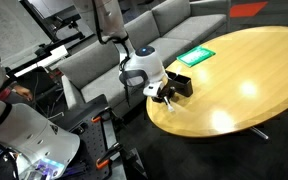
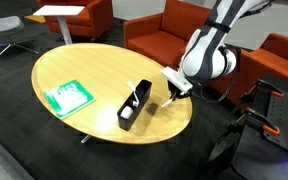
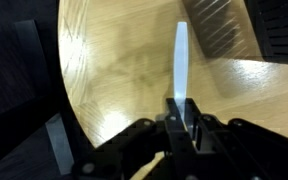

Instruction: Move the fork on the table to the left

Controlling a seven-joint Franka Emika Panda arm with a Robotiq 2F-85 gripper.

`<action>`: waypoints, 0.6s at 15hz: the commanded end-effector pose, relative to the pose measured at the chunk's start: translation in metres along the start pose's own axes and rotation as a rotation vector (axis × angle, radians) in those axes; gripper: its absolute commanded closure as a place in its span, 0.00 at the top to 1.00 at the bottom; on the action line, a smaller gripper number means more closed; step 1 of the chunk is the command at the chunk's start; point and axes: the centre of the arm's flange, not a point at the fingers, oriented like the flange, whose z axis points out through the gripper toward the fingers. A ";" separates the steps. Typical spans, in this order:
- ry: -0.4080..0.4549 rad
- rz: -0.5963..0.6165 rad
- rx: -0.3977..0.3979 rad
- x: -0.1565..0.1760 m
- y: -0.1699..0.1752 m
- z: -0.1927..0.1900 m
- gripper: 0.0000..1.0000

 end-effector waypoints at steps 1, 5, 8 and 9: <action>-0.002 0.002 0.015 0.000 -0.008 -0.003 0.44; 0.001 -0.008 0.031 -0.002 -0.010 -0.016 0.75; 0.022 -0.027 0.043 -0.001 -0.002 -0.049 0.98; 0.029 -0.032 0.044 0.001 0.001 -0.061 1.00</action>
